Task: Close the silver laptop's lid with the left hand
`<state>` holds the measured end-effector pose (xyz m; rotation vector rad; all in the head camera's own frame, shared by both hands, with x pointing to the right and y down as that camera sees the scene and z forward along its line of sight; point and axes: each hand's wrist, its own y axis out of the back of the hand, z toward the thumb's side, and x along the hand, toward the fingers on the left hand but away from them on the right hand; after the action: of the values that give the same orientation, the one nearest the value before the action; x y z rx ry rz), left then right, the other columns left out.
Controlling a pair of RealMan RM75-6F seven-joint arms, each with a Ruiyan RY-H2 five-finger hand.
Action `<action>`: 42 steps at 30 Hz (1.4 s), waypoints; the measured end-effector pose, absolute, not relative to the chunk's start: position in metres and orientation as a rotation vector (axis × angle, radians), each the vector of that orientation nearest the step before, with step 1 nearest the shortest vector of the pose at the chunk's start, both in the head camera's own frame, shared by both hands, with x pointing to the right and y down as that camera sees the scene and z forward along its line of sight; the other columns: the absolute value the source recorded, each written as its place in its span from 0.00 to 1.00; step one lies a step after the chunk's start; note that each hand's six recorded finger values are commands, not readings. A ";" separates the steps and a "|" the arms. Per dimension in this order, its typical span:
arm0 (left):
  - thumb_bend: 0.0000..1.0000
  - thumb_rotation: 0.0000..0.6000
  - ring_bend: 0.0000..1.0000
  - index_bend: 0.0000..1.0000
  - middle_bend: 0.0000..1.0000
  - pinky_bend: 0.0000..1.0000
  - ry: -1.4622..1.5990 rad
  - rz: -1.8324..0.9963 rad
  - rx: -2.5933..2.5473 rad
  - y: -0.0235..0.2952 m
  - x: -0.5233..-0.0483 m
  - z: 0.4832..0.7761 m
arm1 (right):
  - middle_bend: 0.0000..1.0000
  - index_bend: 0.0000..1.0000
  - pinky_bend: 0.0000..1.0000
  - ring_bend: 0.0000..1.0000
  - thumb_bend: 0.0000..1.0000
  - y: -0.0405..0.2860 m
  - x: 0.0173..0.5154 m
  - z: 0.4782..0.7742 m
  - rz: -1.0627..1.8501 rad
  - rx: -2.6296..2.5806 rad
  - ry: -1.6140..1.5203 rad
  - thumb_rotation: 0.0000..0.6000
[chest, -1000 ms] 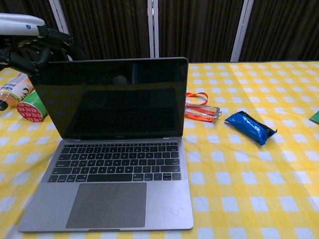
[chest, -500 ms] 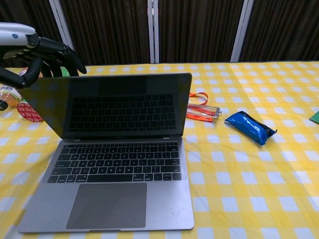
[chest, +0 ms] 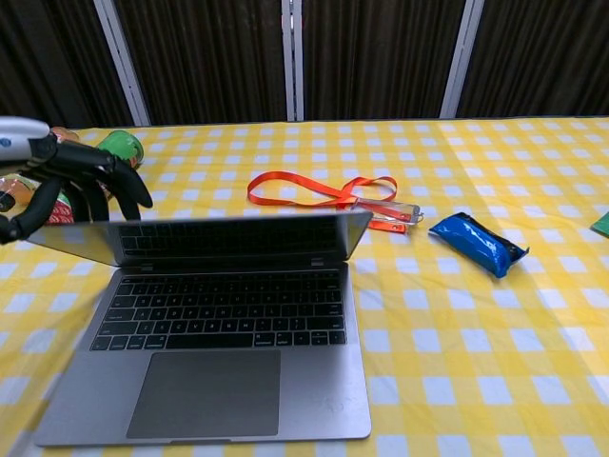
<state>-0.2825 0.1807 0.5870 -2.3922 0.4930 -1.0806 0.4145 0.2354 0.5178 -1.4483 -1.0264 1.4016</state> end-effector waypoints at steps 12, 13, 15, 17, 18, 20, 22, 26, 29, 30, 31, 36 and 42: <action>1.00 1.00 0.33 0.23 0.27 0.35 0.382 -1.072 -2.462 0.210 -0.268 0.614 | 0.00 0.04 0.00 0.00 0.00 0.235 0.416 0.514 1.395 -1.450 -1.043 1.00; 1.00 1.00 0.33 0.23 0.27 0.35 0.369 -1.073 -2.466 0.214 -0.265 0.617 | 0.00 0.04 0.00 0.00 0.00 0.235 0.416 0.513 1.394 -1.450 -1.046 1.00; 1.00 1.00 0.33 0.23 0.27 0.35 0.352 -1.074 -2.472 0.218 -0.262 0.621 | 0.00 0.04 0.00 0.00 0.00 0.235 0.417 0.512 1.392 -1.449 -1.050 1.00; 1.00 1.00 0.33 0.24 0.27 0.35 0.335 -1.077 -2.479 0.223 -0.258 0.626 | 0.00 0.04 0.00 0.00 0.00 0.235 0.418 0.511 1.390 -1.450 -1.054 1.00; 1.00 1.00 0.33 0.24 0.27 0.35 0.329 -1.077 -2.482 0.225 -0.257 0.628 | 0.00 0.04 0.00 0.00 0.00 0.235 0.418 0.511 1.390 -1.450 -1.056 1.00; 1.00 1.00 0.33 0.24 0.27 0.35 0.315 -1.082 -2.486 0.229 -0.254 0.633 | 0.00 0.04 0.00 0.00 0.00 0.235 0.418 0.510 1.389 -1.450 -1.060 1.00; 1.00 1.00 0.33 0.24 0.27 0.35 0.302 -1.088 -2.486 0.232 -0.252 0.637 | 0.00 0.04 0.00 0.00 0.00 0.235 0.419 0.510 1.389 -1.450 -1.063 1.00; 1.00 1.00 0.33 0.24 0.27 0.35 0.274 -1.108 -2.483 0.237 -0.250 0.646 | 0.00 0.04 0.00 0.00 0.00 0.234 0.420 0.510 1.391 -1.452 -1.067 1.00; 1.00 1.00 0.33 0.24 0.27 0.35 0.259 -1.126 -2.478 0.240 -0.250 0.652 | 0.00 0.04 0.00 0.00 0.00 0.234 0.421 0.510 1.392 -1.453 -1.068 1.00; 1.00 1.00 0.33 0.24 0.27 0.35 0.256 -1.131 -2.479 0.241 -0.250 0.653 | 0.00 0.04 0.00 0.00 0.00 0.234 0.421 0.510 1.393 -1.453 -1.068 1.00; 1.00 1.00 0.33 0.24 0.27 0.35 0.250 -1.140 -2.483 0.242 -0.251 0.655 | 0.00 0.04 0.00 0.00 0.00 0.234 0.421 0.510 1.393 -1.454 -1.068 1.00; 1.00 1.00 0.33 0.25 0.27 0.34 0.259 -1.151 -2.492 0.245 -0.252 0.660 | 0.00 0.04 0.00 0.00 0.00 0.234 0.421 0.510 1.394 -1.454 -1.068 1.00; 1.00 1.00 0.33 0.25 0.27 0.34 0.392 -1.085 -2.494 0.226 -0.256 0.640 | 0.00 0.04 0.00 0.00 0.00 0.234 0.421 0.509 1.391 -1.453 -1.074 1.00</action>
<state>-0.2558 0.2264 0.6401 -2.4937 0.3920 -1.0847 0.4213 0.2335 0.5086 -1.4528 -1.0743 1.3908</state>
